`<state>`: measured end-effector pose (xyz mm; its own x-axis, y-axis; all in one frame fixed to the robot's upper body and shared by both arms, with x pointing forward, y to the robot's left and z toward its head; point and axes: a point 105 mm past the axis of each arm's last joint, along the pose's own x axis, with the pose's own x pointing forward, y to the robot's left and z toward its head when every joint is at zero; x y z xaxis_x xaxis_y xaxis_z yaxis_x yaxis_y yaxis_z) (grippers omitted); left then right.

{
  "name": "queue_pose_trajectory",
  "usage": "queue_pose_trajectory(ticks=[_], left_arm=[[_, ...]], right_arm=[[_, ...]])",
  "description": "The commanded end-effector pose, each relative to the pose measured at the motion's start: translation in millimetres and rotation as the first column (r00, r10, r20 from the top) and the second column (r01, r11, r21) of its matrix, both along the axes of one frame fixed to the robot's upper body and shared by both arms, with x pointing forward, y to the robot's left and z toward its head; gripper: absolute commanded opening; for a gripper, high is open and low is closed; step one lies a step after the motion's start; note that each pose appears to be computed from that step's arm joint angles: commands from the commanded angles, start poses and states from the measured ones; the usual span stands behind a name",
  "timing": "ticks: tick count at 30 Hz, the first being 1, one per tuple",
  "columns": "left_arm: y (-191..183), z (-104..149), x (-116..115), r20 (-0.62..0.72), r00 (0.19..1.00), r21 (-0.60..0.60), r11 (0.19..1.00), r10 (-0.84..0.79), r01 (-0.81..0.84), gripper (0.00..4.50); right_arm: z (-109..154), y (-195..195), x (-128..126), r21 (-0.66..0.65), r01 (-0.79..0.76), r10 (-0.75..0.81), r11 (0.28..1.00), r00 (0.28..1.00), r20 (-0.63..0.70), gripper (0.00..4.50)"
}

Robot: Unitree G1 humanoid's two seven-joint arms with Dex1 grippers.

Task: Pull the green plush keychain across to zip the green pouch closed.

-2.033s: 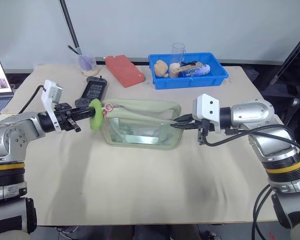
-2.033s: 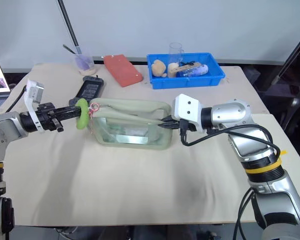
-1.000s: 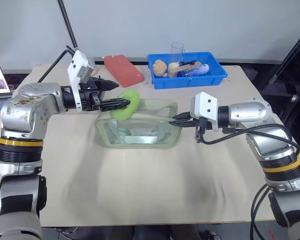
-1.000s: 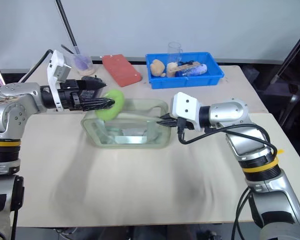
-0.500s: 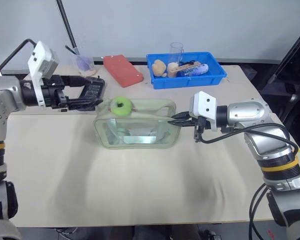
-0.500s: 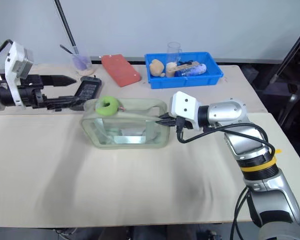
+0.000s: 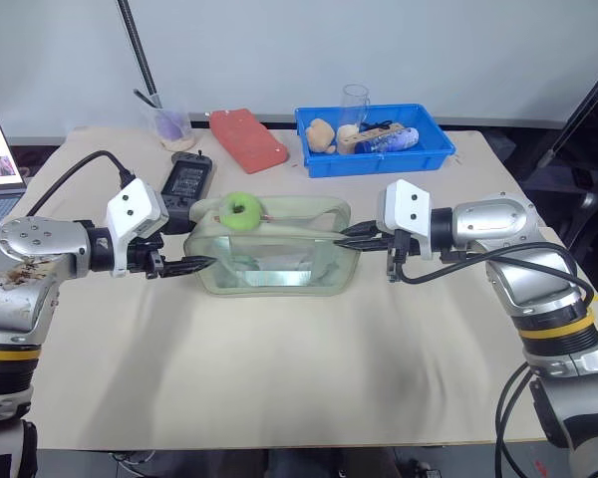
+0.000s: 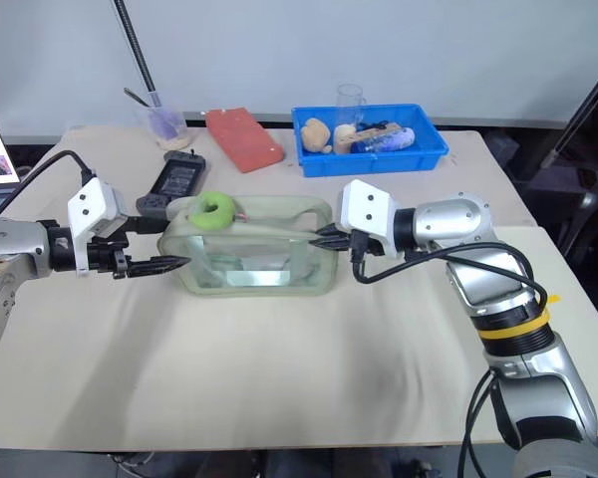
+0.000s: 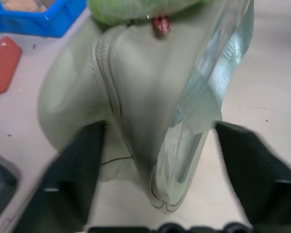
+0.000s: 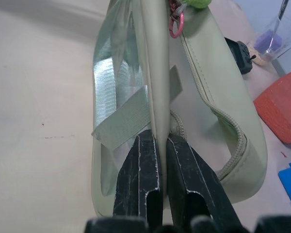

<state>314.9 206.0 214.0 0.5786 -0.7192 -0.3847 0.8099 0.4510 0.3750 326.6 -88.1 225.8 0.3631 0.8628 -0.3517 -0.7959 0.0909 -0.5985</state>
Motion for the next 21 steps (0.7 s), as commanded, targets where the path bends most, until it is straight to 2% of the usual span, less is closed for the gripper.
queue_pose_trajectory(ticks=[1, 3, 4, 7, 9, 14, 17, 19, 21], left_arm=[[1.7, 5.8, 2.9, 0.044, 0.999, 0.016, 1.000, 0.005, -0.006, 1.32], [1.2, 2.2, 4.0, 0.040, 0.999, 0.017, 1.000, 0.002, -0.003, 0.30], [0.4, 1.1, 3.9, 0.039, 0.999, 0.017, 1.000, -0.002, 0.001, 0.02], [-2.1, -0.2, 4.7, 0.042, 0.999, 0.022, 1.000, -0.009, 0.008, 0.02], [-3.3, 0.3, 6.3, 0.046, 0.999, 0.027, 1.000, -0.007, 0.005, 0.00], [-5.1, 1.1, 5.8, 0.058, 0.998, 0.044, 0.999, -0.026, 0.024, 0.00], [-4.8, 1.4, 6.0, 0.057, 0.998, 0.045, 0.999, -0.030, 0.027, 0.00], [-4.2, -0.6, 6.0, 0.049, 0.998, 0.053, 0.998, -0.033, 0.031, 0.00], [-4.3, -1.9, 6.2, 0.047, 0.998, 0.055, 0.998, -0.037, 0.034, 0.00]], right_arm=[[15.9, 0.9, -2.7, 0.016, -0.011, 0.010, 1.000, 0.998, 0.054, 0.00], [15.6, 1.7, -3.5, 0.016, -0.014, 0.013, 1.000, 0.998, 0.054, 0.00], [15.4, 1.8, -3.6, 0.017, -0.013, 0.012, 1.000, 0.998, 0.055, 0.00], [14.7, 0.6, -4.6, 0.018, -0.010, 0.009, 1.000, 0.999, 0.042, 0.00], [15.8, -1.3, -5.3, 0.025, -0.003, 0.003, 1.000, 1.000, 0.015, 0.89], [33.8, -3.7, -9.1, 0.027, -0.017, 0.016, 0.999, 0.999, 0.031, 2.58], [48.5, 9.9, -19.5, 0.066, -0.070, 0.068, 0.995, 0.997, 0.024, 3.63], [55.5, 33.4, -30.5, 0.127, -0.130, 0.128, 0.983, 0.991, 0.025, 4.33], [61.6, 53.9, -34.3, 0.181, -0.154, 0.145, 0.971, 0.988, 0.062, 4.47]])
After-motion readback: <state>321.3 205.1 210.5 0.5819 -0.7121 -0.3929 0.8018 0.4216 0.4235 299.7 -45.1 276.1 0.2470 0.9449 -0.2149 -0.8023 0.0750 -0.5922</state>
